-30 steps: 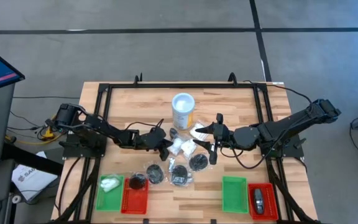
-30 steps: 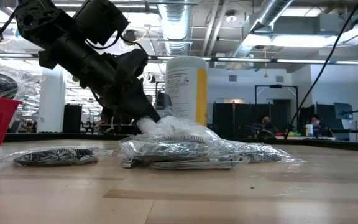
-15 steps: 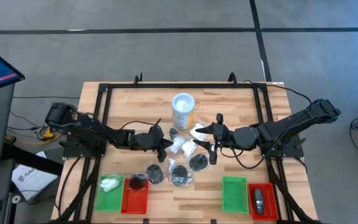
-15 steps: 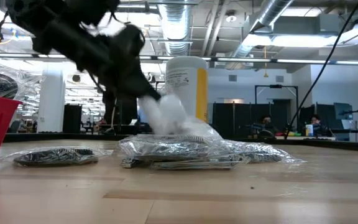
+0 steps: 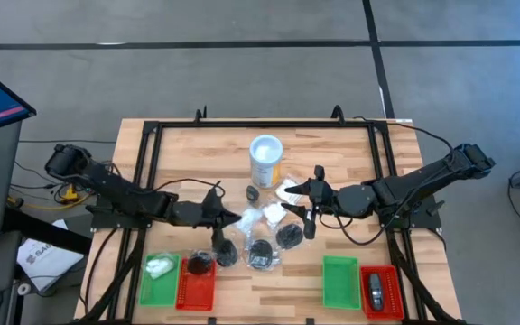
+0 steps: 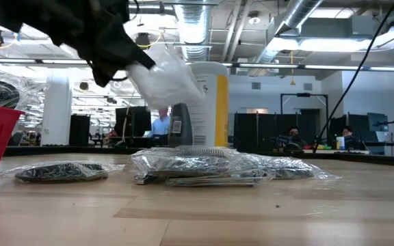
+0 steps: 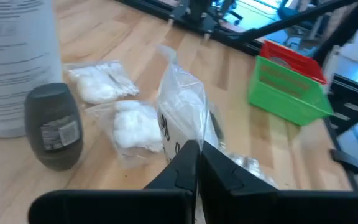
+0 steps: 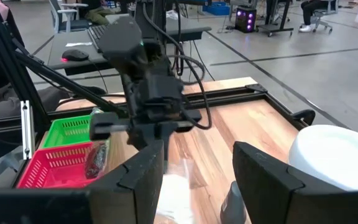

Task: Pick & Place Travel size toiletries
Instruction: Put the cotton pack into the left green bin

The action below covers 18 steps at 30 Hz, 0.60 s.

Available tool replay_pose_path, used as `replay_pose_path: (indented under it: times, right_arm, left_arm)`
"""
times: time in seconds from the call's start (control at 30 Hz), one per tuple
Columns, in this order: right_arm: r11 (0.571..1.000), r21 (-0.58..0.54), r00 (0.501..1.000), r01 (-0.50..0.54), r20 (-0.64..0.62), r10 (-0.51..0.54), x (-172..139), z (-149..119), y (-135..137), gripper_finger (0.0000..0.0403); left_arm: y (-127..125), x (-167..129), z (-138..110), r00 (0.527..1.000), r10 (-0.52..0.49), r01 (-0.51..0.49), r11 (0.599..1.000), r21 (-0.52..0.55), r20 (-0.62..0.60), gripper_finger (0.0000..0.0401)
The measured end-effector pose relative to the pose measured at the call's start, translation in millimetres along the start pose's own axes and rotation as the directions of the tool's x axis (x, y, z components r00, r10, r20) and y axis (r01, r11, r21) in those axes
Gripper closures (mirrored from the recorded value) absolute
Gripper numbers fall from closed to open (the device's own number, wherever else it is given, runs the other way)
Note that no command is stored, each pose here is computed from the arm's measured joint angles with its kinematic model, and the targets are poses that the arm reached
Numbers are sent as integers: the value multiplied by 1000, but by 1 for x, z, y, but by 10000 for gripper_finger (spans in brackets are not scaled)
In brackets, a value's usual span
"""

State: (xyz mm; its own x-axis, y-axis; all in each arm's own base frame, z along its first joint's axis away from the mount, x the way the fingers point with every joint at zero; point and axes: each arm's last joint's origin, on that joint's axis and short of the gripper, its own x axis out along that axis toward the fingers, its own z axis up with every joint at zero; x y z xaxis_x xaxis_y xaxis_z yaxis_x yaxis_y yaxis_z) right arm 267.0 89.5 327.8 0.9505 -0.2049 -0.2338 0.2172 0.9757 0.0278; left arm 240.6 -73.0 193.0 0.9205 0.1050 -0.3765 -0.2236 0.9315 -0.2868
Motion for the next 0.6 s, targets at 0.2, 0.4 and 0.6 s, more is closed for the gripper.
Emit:
replay_pose_path:
  times: [0.2,0.4,0.6]
  right_arm:
    - [1000,-1,1000,0,-2,0,0,0,0,221]
    - [1000,-2,1000,0,-3,-1,0,0,0,221]
    - [1000,-2,1000,1,-3,-1,0,0,0,221]
  left_arm:
    - [-12,-19,2,998,-69,69,997,36,-5,401]
    - [-21,-37,-1,992,-122,124,990,61,-41,401]
    - [-28,-51,-4,983,-173,177,982,63,-65,401]
